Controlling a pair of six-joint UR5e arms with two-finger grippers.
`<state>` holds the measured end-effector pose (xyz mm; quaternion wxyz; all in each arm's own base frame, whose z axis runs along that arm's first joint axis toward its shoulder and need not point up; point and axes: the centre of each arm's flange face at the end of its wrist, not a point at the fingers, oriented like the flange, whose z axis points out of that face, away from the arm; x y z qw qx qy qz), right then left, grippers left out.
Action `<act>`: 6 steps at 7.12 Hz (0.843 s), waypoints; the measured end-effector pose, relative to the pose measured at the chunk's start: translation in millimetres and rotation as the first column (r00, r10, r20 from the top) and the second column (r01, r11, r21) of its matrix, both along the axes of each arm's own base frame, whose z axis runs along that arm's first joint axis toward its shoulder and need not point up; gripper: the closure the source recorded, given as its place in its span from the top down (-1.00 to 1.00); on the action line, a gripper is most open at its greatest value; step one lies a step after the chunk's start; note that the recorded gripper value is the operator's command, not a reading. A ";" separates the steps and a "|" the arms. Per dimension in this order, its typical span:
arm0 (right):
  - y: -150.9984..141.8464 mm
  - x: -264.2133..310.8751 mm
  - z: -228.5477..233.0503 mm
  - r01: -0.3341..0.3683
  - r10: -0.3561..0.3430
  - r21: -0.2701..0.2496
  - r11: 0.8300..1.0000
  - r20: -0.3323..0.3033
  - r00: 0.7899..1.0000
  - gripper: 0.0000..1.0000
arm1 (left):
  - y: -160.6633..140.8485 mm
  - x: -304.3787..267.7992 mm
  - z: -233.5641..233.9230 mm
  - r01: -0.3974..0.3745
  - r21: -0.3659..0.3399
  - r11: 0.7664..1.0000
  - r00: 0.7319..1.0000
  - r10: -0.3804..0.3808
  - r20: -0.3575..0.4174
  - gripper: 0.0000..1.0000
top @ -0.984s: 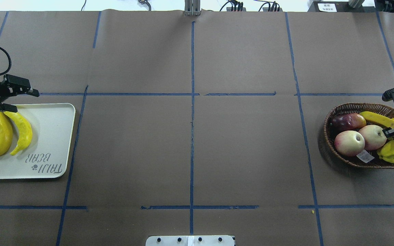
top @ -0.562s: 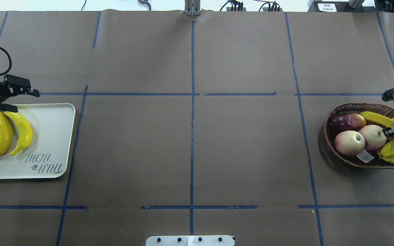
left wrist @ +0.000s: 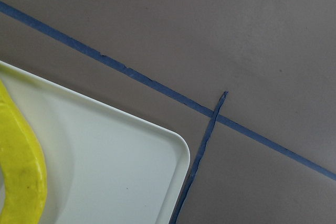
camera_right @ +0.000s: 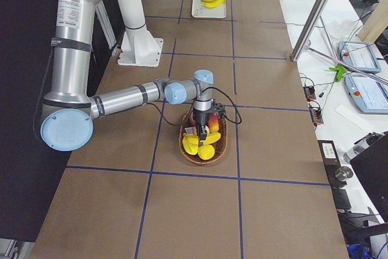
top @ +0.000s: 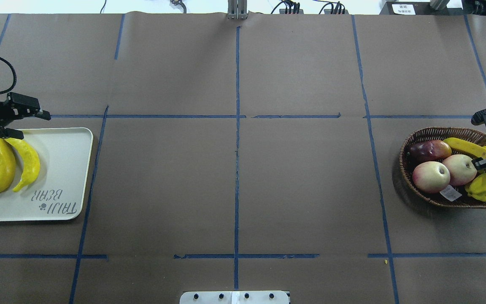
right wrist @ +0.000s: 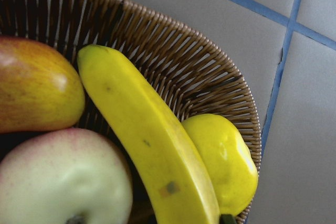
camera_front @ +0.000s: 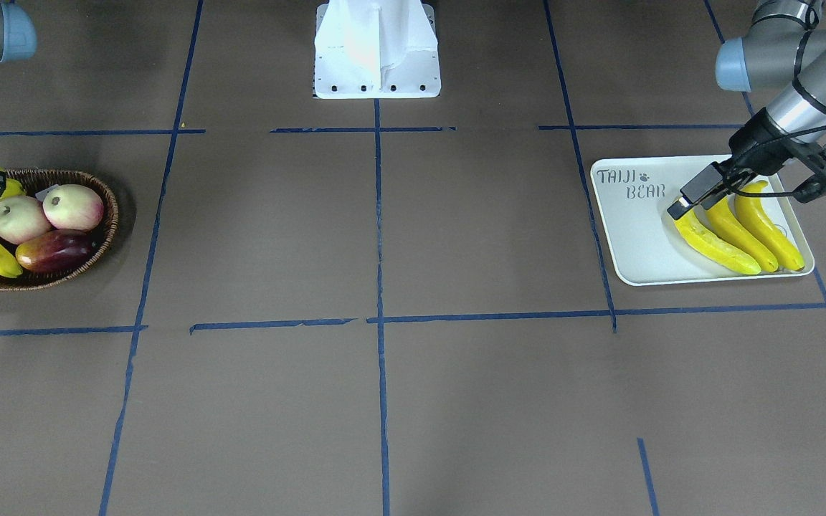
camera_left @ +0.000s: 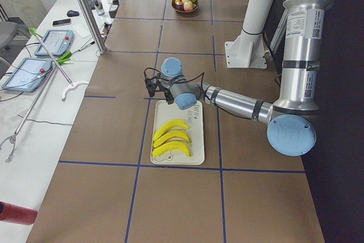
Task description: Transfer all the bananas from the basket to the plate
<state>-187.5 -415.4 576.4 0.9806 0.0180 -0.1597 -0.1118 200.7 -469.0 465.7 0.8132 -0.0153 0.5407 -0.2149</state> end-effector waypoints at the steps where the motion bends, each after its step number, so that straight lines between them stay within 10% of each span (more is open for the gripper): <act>1: 0.0 0.0 0.0 0.000 0.000 0.000 1.000 0.000 1.000 0.98 | 0.7 1.4 -7.8 -0.003 0.016 1.000 1.000 0.003 -0.008 1.00; 6: 0.0 0.0 0.0 0.000 0.000 0.000 1.000 0.000 1.000 0.99 | -8.8 28.9 -52.8 -0.004 0.114 0.993 0.999 0.009 -0.042 1.00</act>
